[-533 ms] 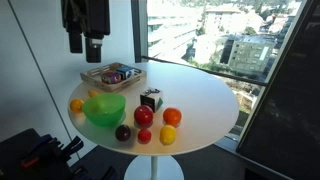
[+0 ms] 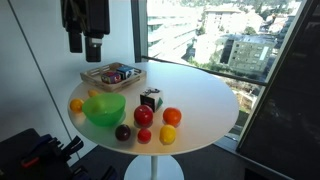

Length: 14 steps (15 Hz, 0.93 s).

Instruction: Pick up the block with the number one on it and put it in the tray

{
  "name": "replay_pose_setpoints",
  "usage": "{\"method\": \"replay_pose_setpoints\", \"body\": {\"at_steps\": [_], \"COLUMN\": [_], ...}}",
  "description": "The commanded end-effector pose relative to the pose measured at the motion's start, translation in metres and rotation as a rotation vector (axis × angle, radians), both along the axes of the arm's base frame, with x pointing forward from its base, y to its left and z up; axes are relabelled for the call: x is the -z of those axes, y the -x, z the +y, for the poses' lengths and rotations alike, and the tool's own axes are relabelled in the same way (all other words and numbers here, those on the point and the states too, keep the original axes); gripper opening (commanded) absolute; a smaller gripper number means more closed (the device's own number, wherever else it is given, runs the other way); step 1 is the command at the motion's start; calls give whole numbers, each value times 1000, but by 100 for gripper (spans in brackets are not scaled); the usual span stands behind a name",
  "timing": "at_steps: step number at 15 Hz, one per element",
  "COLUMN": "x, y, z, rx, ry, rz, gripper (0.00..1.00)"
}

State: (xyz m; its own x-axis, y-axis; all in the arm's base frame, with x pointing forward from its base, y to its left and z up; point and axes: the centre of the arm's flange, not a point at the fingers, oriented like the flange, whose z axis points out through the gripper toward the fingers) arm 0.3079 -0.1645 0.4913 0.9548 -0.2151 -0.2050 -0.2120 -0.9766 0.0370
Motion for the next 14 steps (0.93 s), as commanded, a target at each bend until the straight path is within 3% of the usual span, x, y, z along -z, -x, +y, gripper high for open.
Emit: {"method": "replay_pose_setpoints", "body": {"at_steps": [1, 7, 14], "x": [1, 4, 15], "y": [-6, -35, -82], "z": [2, 5, 5], "rx": [15, 45, -6], "ry": [7, 41, 65], "rz": [-6, -86, -188], "gripper": [100, 100, 100]}}
